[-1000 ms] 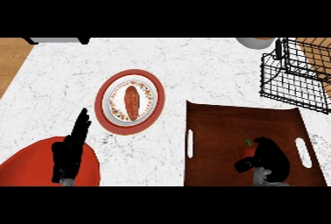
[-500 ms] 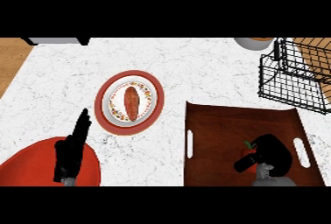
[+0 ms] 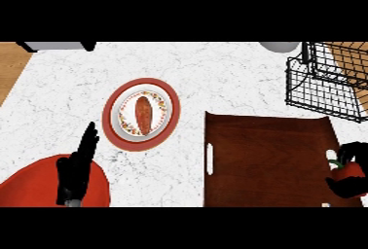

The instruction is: Pick the bell pepper from the tray and place it in the tiered basket

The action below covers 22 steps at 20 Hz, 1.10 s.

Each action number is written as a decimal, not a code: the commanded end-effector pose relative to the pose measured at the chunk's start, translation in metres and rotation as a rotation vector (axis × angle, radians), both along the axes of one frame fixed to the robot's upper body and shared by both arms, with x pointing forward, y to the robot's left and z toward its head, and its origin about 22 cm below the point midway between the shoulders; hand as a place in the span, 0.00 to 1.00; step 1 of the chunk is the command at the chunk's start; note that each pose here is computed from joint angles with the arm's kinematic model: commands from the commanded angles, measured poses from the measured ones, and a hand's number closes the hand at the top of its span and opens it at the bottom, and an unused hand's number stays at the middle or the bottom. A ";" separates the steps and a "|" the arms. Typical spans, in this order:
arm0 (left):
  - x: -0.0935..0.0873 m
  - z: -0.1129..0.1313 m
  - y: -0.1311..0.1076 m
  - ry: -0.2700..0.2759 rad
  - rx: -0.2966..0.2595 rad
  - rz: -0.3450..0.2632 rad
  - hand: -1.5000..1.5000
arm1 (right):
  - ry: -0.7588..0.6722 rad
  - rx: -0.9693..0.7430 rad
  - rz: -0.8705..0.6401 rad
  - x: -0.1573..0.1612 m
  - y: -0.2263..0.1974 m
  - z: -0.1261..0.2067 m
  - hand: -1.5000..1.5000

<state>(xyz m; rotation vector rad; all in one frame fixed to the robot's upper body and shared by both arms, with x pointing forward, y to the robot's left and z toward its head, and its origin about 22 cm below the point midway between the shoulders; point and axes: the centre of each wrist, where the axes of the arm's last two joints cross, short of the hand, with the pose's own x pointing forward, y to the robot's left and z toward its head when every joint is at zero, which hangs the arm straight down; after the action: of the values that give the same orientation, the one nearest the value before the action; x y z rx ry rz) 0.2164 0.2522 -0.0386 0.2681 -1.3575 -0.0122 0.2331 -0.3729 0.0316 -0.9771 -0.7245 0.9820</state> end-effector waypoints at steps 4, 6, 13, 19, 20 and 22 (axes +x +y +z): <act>-0.013 -0.018 0.000 0.072 -0.018 0.021 0.50 | -0.277 0.203 0.115 -0.014 -0.119 0.071 1.00; -0.008 -0.011 0.000 0.050 -0.016 0.012 0.50 | -0.391 0.275 0.102 -0.018 -0.147 0.103 1.00; -0.006 -0.012 0.003 0.053 -0.002 0.017 0.50 | -0.685 0.359 0.120 -0.053 -0.209 0.194 1.00; -0.018 -0.020 0.002 0.027 -0.015 -0.014 0.50 | -0.731 0.321 0.136 -0.062 -0.227 0.242 1.00; -0.007 -0.012 -0.011 0.063 -0.025 -0.027 0.50 | -0.765 0.318 0.138 -0.059 -0.228 0.253 1.00; -0.004 -0.021 -0.011 0.049 -0.008 -0.036 0.50 | -0.747 0.286 0.120 -0.045 -0.215 0.267 1.00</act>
<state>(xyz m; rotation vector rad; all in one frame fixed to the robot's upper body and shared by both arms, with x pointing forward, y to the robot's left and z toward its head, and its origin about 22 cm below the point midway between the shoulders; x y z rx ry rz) 0.2188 0.2495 -0.0400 0.2504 -1.3889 -0.0319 0.1799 -0.5924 0.2655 -1.0151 -1.5040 0.5813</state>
